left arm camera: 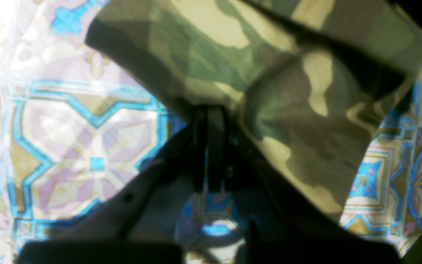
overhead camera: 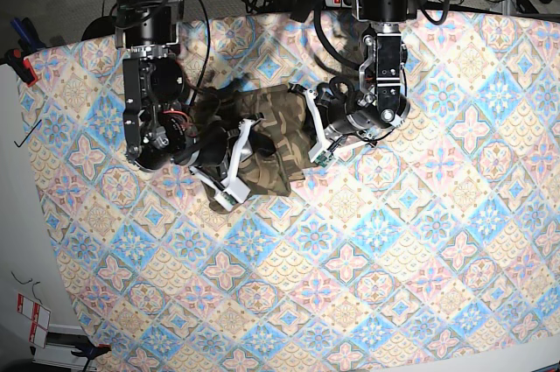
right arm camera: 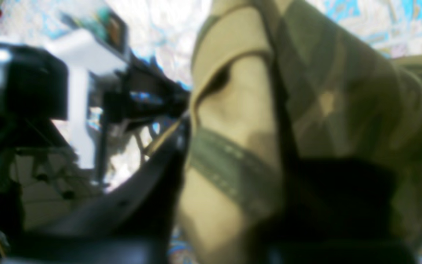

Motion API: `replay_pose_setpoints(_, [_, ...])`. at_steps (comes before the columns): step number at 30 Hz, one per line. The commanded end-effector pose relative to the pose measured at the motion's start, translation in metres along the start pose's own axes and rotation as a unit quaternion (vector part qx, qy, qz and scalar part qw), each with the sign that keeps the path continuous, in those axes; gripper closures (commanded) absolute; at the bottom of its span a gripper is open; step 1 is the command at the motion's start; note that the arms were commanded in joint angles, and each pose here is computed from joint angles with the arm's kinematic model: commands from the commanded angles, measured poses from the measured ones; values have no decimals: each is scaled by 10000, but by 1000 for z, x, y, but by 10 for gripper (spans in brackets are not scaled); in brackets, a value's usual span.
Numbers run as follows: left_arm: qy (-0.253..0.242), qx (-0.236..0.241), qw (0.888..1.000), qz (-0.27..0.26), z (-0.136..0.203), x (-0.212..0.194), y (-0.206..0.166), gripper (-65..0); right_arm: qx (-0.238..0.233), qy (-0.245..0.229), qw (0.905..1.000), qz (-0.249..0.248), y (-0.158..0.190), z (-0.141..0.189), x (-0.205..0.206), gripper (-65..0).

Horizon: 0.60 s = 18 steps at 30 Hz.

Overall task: Fold the T-shirt properly
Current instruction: 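Lift the grasped end with the right gripper and fold it toward the left gripper, then grasp the folded bundle's sides with both grippers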

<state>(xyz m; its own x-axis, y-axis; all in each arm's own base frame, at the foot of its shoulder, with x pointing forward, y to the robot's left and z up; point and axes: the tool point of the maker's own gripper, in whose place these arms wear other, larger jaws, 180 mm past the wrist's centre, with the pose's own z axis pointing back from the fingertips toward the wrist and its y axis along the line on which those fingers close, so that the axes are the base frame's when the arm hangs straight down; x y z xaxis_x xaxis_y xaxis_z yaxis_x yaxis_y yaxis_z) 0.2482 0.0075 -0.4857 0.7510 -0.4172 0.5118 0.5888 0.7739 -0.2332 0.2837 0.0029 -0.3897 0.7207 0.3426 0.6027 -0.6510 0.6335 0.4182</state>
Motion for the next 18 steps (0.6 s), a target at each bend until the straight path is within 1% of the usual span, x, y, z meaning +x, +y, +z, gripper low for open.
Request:
replay_pose_setpoints(1, [683, -50, 9976, -112, -6, -30, -9, 0, 137, -196, 9996, 153, 8, -2, 16, -154])
replay_pose_setpoints(3, [698, -47, 9975, -105, -6, -30, -9, 0, 213, -130, 9995, 213, 13, -6, 14, -259])
replay_pose_setpoints(4, [747, -38, 9971, -100, -5, -32, -8, -1, 228, -119, 9994, 239, 15, -7, 14, -298])
replay_pose_setpoints(6, [919, 32, 9957, -123, -1, -41, 0, -36, 228, -132, 9993, 271, 16, -6, 16, -355])
replay_pose_setpoints(8, [1063, 104, 9942, -119, 4, -47, 8, -92, 305, -208, 9990, 265, 23, -10, 21, -392])
replay_pose_setpoints(11, [922, 410, 9948, -101, 19, -39, 27, -156, 458, -153, 9980, 397, 37, -17, 23, -392])
replay_pose_setpoints(13, [814, 652, 9945, -123, 32, -33, 39, -185, 538, -112, 9965, 626, 45, -21, 30, -383])
replay_pose_setpoints(16, [740, 1122, 9908, -148, 60, -21, 60, -206, 768, -12, 9917, 1031, 67, -32, 37, -364])
replay_pose_setpoints(18, [741, 1449, 9866, -138, 80, -18, 77, -203, 854, -32, 9892, 1192, 76, -35, 42, -348])
